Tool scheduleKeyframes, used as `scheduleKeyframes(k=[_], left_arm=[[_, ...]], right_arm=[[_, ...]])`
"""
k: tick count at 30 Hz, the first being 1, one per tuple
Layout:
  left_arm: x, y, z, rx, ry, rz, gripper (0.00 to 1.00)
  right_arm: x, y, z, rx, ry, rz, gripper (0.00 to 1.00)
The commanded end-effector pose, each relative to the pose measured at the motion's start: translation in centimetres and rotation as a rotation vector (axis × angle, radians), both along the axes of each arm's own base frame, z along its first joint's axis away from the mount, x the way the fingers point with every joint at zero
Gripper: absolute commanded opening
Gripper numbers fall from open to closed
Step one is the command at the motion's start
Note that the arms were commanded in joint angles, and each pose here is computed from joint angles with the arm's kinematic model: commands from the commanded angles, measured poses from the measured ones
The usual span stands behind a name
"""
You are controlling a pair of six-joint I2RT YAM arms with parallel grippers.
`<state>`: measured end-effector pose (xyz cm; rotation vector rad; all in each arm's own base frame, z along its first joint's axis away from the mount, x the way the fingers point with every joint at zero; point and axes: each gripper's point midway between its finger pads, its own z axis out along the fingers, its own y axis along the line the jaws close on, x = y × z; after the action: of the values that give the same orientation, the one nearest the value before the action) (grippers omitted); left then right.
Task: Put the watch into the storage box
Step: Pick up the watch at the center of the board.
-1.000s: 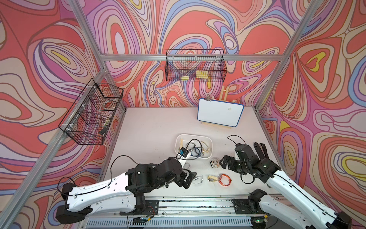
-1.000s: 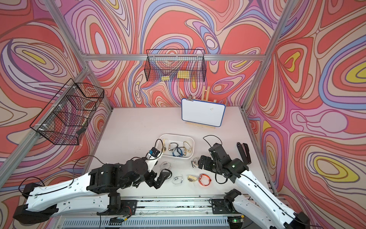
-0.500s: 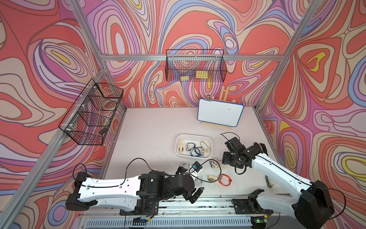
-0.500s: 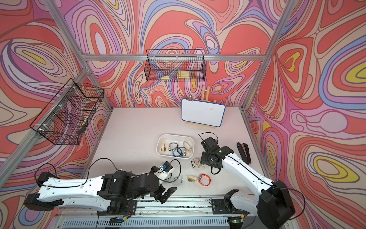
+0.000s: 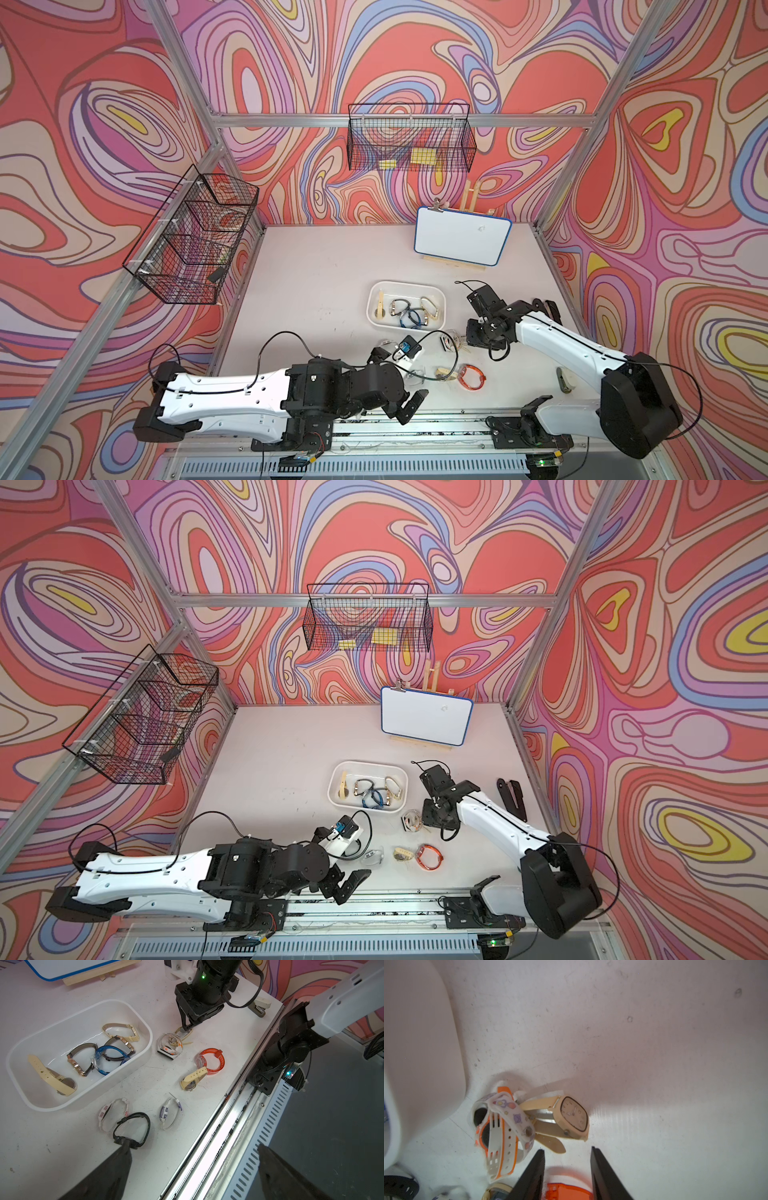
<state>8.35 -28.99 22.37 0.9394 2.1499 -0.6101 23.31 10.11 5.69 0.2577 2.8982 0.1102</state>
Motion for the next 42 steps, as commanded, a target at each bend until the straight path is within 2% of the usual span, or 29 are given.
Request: scheduleKeyframes(k=[1,8,20,27,35,42], left_arm=[[0.2,0.3,-0.1,-0.011,-0.008,0.022,1.00],[0.4,0.3,-0.1,0.000,-0.019,0.027,1.00],[0.7,0.6,-0.6,0.019,-0.019,0.053,1.00],[0.7,0.7,-0.6,0.025,-0.020,0.058,1.00],[0.6,0.3,-0.9,0.031,-0.010,0.051,1.00],[0.6,-0.1,-1.2,0.047,-0.013,0.043,1.00]], right_arm=[[-0.1,-0.4,-0.6,-0.017,0.010,0.015,0.42],[0.5,-0.9,-1.6,-0.073,0.033,0.031,0.41],[2.6,-0.8,-2.3,-0.121,0.037,0.061,0.34],[3.4,-0.4,-1.9,-0.114,0.021,0.075,0.33],[3.9,0.4,0.9,-0.052,-0.042,0.078,0.34],[4.0,0.2,-0.3,-0.088,-0.004,0.101,0.34]])
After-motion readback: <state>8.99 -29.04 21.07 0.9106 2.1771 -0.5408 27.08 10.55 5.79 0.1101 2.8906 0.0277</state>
